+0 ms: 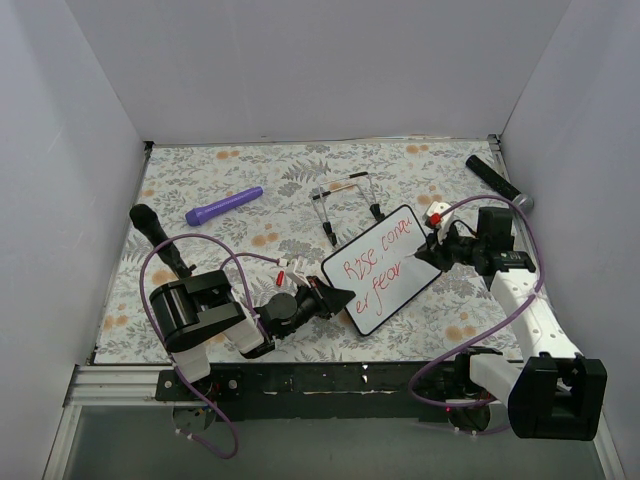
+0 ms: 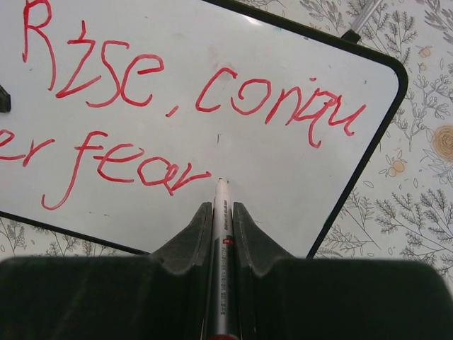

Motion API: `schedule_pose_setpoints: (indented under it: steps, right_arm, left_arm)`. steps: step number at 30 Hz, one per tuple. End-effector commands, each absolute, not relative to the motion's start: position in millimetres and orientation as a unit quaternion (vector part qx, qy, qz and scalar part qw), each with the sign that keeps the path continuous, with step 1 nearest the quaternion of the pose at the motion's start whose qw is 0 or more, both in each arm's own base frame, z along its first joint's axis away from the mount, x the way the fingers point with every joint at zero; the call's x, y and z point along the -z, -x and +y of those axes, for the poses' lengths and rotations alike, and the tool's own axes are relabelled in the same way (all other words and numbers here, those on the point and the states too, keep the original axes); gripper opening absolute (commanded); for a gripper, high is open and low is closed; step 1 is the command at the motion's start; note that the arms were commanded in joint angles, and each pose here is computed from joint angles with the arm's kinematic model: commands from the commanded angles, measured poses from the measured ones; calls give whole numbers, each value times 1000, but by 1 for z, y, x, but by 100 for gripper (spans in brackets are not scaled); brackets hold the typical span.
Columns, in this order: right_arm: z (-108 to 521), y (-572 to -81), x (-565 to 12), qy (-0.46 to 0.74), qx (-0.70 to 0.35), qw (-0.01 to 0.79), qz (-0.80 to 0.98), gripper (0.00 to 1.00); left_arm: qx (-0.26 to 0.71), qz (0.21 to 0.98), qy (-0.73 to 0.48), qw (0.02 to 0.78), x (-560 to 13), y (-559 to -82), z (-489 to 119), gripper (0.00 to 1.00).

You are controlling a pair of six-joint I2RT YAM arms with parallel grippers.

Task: Write a sentence on the whiteboard
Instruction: Write on the whiteboard with the whiteboard.

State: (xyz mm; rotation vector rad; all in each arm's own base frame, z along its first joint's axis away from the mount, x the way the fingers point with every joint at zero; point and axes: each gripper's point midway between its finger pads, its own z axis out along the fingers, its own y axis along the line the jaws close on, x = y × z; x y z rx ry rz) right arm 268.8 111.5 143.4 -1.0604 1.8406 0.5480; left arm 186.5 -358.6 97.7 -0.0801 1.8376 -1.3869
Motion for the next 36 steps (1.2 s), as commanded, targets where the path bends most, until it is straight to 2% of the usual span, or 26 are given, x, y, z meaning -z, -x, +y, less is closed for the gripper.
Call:
schedule_pose_setpoints:
  steps: [1, 36]
  right_arm:
    - [103, -270, -136, 418, -223, 451, 756, 1]
    - [123, -276, -126, 430, -236, 436, 754, 1]
  left_arm:
    - [618, 641, 17, 454, -159, -181, -357, 0]
    - [621, 640, 12, 452, -160, -179, -359, 0]
